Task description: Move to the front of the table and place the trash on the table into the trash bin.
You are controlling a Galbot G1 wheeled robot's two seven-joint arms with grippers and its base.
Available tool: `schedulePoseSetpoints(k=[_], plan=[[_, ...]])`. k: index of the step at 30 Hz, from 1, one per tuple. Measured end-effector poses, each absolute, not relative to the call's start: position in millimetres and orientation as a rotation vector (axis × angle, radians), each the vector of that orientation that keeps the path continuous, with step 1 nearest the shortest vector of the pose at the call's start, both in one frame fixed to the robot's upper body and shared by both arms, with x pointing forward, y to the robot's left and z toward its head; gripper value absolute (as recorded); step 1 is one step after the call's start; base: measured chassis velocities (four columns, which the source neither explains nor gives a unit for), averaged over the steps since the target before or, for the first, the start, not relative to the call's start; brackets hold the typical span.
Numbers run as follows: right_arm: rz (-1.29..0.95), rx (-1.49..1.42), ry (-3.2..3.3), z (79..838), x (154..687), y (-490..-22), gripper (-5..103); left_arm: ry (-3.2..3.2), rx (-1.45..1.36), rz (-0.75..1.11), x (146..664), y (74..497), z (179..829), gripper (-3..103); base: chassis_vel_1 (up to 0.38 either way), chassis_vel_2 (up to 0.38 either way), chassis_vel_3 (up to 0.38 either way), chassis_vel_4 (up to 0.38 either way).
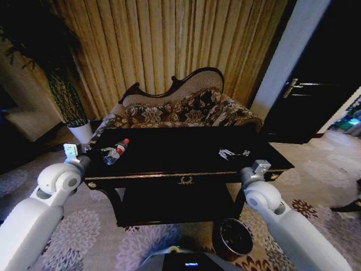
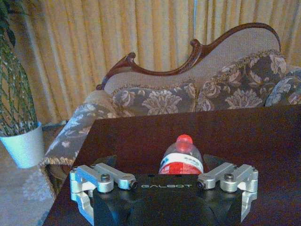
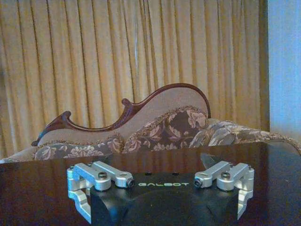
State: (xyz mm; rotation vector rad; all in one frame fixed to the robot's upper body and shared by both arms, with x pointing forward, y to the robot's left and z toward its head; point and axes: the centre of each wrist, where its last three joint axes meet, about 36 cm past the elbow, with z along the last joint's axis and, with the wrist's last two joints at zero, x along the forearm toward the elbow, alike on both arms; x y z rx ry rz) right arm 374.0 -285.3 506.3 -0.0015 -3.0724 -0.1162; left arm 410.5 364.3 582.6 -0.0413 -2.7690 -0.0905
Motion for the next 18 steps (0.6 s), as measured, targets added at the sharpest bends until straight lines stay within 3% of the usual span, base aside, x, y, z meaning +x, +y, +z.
schedulePoseSetpoints(k=[18], plan=[[-0.102,-0.002,-3.080,507.6,374.6,-286.3,100,-2.726,-0.082,-0.040,419.0,361.5,558.0,100,0.000,0.000,0.000,0.000]])
